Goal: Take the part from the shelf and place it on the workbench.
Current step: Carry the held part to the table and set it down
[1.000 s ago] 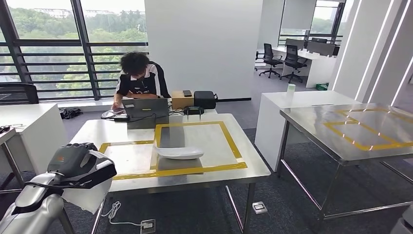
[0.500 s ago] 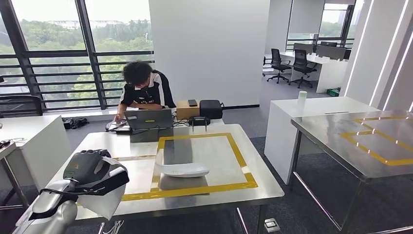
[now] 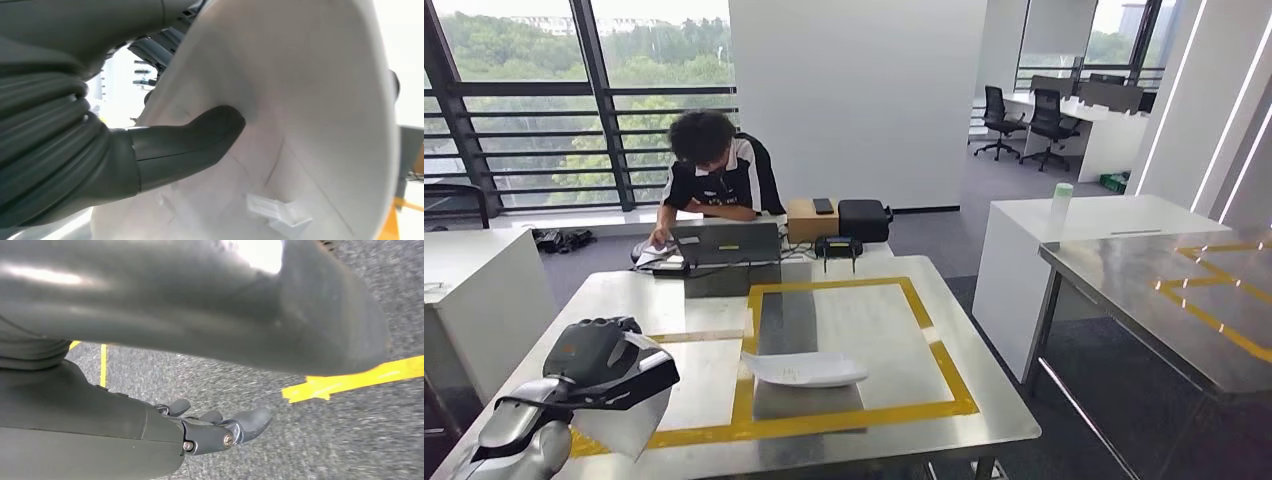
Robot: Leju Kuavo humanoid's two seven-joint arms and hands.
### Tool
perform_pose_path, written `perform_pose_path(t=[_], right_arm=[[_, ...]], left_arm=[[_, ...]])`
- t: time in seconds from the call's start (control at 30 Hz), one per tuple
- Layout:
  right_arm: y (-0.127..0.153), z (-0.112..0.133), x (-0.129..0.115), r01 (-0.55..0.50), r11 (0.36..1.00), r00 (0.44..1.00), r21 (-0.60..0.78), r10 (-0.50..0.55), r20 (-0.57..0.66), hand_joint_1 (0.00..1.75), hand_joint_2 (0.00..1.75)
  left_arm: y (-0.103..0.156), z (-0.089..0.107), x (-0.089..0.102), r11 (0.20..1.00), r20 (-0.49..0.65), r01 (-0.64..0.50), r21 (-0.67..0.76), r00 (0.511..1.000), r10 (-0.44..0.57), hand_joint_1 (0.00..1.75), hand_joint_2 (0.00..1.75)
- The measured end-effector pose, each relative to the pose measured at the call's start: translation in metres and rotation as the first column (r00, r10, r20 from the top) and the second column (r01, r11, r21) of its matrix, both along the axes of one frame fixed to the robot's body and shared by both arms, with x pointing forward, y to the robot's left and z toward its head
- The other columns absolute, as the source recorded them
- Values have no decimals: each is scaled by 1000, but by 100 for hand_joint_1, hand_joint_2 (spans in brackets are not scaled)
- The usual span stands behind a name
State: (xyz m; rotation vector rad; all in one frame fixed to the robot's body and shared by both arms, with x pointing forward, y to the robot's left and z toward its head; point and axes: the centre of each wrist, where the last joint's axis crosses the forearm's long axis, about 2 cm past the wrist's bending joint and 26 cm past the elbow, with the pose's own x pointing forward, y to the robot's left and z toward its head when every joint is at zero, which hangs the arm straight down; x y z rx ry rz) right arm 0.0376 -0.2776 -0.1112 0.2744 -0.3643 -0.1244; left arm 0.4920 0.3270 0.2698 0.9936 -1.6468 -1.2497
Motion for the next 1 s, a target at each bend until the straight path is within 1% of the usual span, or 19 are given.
perform_pose_path(t=[0.23, 0.4, 0.53, 0.73, 0.87, 1.0], right_arm=[[0, 0, -1, 11, 1000, 1000, 2, -11, -1, 0, 0], [1, 0, -4, 20, 1000, 1000, 4, -20, -4, 0, 0], [1, 0, -2, 25, 1000, 1000, 5, -25, 0, 0, 0], [2, 0, -3, 29, 1000, 1000, 8, -29, -6, 0, 0], [7, 0, -4, 39, 999, 999, 19, -39, -10, 0, 0], [8, 0, -3, 45, 999, 999, 20, -45, -7, 0, 0]], left_arm=[[-5, -6, -2, 1000, -6, -1, 4, 1000, 1, 150, 175], [-3, -10, -3, 1000, -10, -12, 9, 1000, 12, 150, 175], [6, -14, -5, 999, -19, -34, 22, 999, 35, 150, 175], [30, -32, -13, 995, -63, -88, 51, 994, 92, 150, 175], [49, -36, -17, 990, -73, -122, 67, 989, 127, 150, 175], [59, -39, -20, 989, -72, -133, 69, 988, 138, 150, 175]])
